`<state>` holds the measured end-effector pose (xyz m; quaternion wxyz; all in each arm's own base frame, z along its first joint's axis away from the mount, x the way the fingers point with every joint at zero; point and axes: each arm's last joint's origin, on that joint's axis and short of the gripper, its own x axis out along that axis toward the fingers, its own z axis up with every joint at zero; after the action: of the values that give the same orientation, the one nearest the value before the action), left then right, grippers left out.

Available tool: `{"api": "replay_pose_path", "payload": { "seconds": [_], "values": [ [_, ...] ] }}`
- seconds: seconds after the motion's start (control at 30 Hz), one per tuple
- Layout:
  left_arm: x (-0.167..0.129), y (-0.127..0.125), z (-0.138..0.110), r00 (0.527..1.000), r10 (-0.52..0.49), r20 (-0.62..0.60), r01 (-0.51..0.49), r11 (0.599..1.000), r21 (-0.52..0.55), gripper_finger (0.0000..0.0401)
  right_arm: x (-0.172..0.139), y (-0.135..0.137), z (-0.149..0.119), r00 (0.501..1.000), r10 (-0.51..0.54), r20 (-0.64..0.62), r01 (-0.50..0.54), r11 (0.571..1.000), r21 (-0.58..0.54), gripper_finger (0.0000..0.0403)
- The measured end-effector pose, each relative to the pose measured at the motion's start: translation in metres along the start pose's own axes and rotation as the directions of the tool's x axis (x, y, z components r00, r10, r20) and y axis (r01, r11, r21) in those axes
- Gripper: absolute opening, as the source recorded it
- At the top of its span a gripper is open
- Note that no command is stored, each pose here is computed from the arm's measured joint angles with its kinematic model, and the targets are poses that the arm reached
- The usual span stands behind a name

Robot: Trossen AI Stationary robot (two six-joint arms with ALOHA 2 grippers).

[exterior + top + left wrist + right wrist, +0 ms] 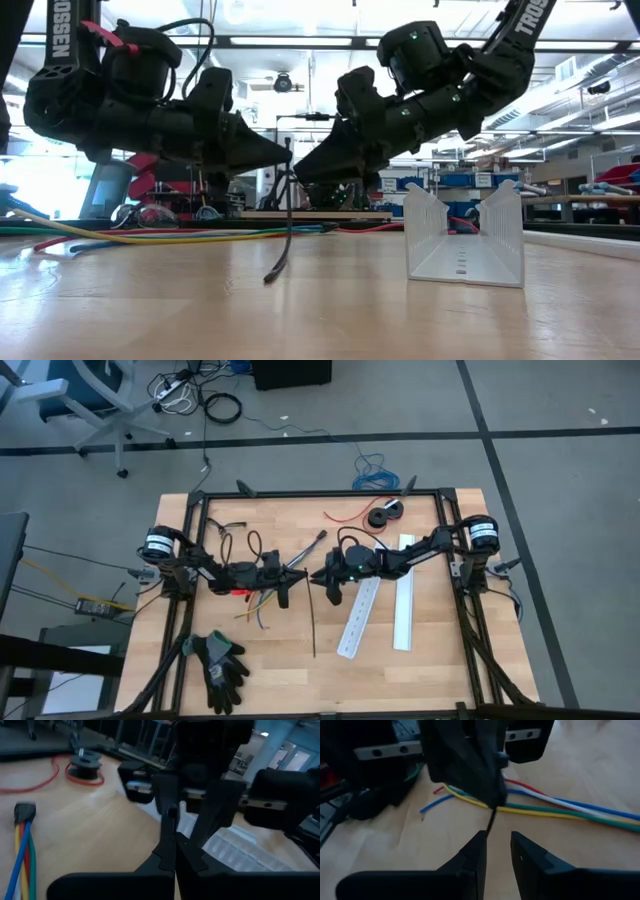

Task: Ziptie cables
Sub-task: Wrap the cable wires with the black zip tie

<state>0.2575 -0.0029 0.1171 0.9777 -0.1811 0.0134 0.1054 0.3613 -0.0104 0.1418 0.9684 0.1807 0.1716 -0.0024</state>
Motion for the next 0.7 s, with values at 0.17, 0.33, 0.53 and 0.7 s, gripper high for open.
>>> {"api": "replay_pose_path", "payload": {
  "seconds": [0.17, 0.33, 0.53, 0.7],
  "values": [
    [0.0076, -0.0040, 0.0049, 1.000, -0.010, 0.023, 0.010, 1.000, 0.026, 0.0004, -0.0001, 0.0008, 0.0026, 1.000, 0.018, 0.023, -0.018, 1.000, -0.003, 0.0075],
    [0.0099, -0.0053, 0.0065, 0.999, -0.015, 0.030, 0.014, 0.999, 0.037, 0.0005, -0.0002, -0.0004, 0.0028, 1.000, 0.012, 0.024, -0.012, 1.000, -0.007, 0.0072],
    [0.0097, -0.0052, 0.0062, 1.000, -0.014, 0.027, 0.013, 0.999, 0.045, 0.0005, -0.0001, -0.0001, 0.0027, 1.000, 0.014, 0.022, -0.013, 1.000, -0.024, 0.0010],
    [0.0097, -0.0052, 0.0062, 1.000, -0.014, 0.028, 0.013, 0.999, 0.047, 0.0005, -0.0001, -0.0003, 0.0027, 1.000, 0.012, 0.022, -0.011, 0.999, -0.036, 0.0001]
  ]
}}
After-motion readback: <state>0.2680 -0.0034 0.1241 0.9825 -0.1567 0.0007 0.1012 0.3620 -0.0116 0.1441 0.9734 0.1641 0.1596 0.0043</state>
